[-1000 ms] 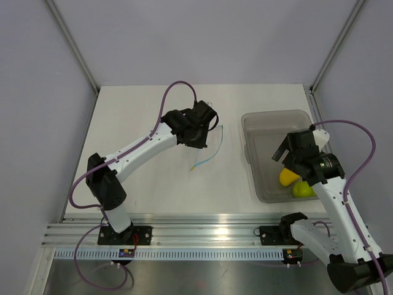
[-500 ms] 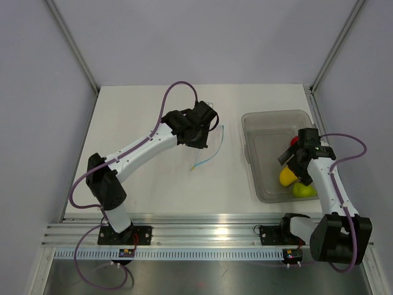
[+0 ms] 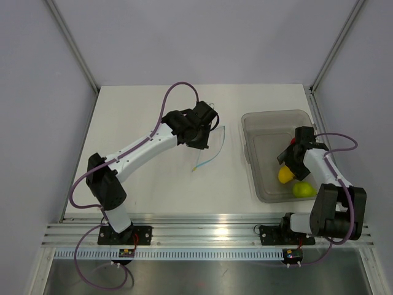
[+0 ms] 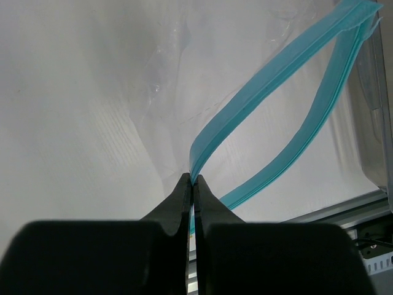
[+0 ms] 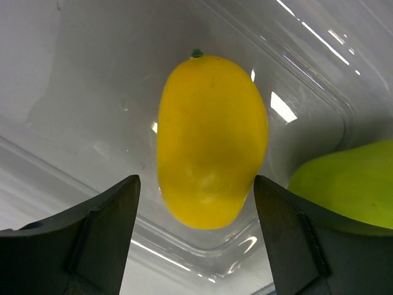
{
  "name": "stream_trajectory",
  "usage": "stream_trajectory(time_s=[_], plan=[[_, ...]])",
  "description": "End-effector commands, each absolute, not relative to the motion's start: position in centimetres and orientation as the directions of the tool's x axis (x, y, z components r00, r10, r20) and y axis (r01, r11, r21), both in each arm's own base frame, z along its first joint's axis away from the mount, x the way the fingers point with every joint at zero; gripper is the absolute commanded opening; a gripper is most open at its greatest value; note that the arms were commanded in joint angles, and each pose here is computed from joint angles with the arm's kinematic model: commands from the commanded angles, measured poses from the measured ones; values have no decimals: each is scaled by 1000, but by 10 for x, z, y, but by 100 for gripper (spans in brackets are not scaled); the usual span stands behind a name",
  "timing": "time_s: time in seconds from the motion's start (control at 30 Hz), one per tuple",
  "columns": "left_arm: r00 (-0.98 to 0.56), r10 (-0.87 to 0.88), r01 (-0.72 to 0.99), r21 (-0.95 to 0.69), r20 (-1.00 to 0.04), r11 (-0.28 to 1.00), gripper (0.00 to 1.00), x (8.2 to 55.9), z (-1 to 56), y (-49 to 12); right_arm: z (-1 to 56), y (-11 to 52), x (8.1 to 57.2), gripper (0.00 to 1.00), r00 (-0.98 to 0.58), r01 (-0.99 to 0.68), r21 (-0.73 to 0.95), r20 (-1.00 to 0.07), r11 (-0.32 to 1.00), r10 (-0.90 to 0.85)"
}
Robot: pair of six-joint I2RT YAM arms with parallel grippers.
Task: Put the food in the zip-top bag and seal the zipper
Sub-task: Pick up the fake fruit from the bin.
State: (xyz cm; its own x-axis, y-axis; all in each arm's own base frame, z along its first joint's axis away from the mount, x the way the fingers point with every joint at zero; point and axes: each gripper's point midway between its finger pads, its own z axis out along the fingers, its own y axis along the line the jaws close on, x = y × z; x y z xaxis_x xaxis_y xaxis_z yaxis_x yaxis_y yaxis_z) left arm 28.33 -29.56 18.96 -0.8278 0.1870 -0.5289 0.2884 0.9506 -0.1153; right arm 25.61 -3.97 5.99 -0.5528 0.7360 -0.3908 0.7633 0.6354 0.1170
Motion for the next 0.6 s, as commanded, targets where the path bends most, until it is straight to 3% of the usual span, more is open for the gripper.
stream_trajectory(time_s=[0.0,0.13,0.23,0.43,0.57], plan=[[-809,182,321,-160,-558,933,0,281,202,-307,51,-43,268,81,-548,756,134,-406,641,731],[-812,187,327,-165,-553,930,0,278,201,-308,49,-44,265,65,-547,755,133,-412,642,728],[-813,190,337,-178,-549,924,0,276,201,-312,61,-42,264,47,-542,742,160,-431,652,722],[-818,211,387,-242,-536,890,0,270,209,-329,114,-28,263,37,-516,658,292,-496,694,698],[-819,240,424,-268,-521,865,0,267,215,-338,170,2,265,32,-513,488,468,-528,736,676]])
